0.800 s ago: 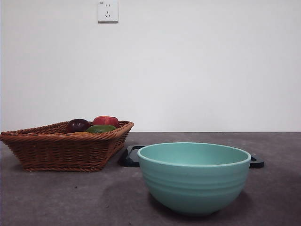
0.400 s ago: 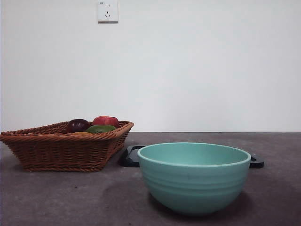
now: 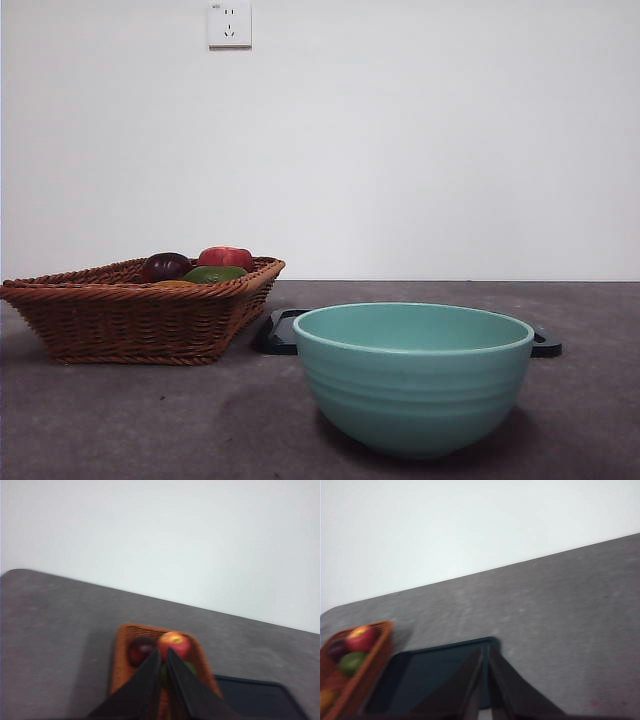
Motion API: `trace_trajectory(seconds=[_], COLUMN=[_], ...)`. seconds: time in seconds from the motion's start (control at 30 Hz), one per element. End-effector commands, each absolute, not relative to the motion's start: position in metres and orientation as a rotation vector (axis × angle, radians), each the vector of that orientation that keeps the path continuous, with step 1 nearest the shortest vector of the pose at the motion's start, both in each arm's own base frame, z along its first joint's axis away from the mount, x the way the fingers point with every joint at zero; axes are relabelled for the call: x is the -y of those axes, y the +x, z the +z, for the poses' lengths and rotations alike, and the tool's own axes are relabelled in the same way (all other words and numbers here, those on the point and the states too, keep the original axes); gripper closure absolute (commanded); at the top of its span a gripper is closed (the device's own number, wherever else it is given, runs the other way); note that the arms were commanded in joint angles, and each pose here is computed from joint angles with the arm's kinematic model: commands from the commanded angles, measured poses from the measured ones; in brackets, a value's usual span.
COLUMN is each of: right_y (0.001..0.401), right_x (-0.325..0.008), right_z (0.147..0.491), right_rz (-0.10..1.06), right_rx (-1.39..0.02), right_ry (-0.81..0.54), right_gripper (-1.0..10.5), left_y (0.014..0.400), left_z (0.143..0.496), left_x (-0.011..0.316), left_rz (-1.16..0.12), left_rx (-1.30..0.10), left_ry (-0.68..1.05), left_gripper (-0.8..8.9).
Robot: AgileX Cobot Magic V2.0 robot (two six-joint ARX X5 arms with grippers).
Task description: Pick up the wifruite, put it on the bowl, pick up the plate, put it on desk
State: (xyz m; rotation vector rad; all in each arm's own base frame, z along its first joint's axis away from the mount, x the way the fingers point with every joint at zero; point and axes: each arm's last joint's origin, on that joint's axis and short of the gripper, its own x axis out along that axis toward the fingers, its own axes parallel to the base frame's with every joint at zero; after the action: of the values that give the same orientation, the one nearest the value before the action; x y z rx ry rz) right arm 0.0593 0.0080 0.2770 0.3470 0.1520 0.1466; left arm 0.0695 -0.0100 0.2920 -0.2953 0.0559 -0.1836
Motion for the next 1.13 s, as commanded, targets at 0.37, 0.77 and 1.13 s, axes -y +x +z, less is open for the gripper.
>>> trace_trajectory(seconds=[0.37,0.77,1.13], right_y=[0.047,0.057,0.063], right_x=[-0.017,-0.022,-0.032], right_z=[0.334,0.349,0.351], right_rz=[0.479,0.633,0.776], right_rx=[-0.335,-0.606,-0.634], right_ry=[0.360,0.238,0.148], right_gripper=[9.4,9.4,9.4], left_y=[0.061,0.087,0.104], left_z=[0.369,0.406,0.388], left_x=[0.016,0.026,0.038], left_rz=[-0.427,-0.601,-0.692], left_rx=[-0.147,-0.292,-0.518], left_ry=[-0.326,-0.327,-0.221], left_gripper=[7.98,7.98,7.98])
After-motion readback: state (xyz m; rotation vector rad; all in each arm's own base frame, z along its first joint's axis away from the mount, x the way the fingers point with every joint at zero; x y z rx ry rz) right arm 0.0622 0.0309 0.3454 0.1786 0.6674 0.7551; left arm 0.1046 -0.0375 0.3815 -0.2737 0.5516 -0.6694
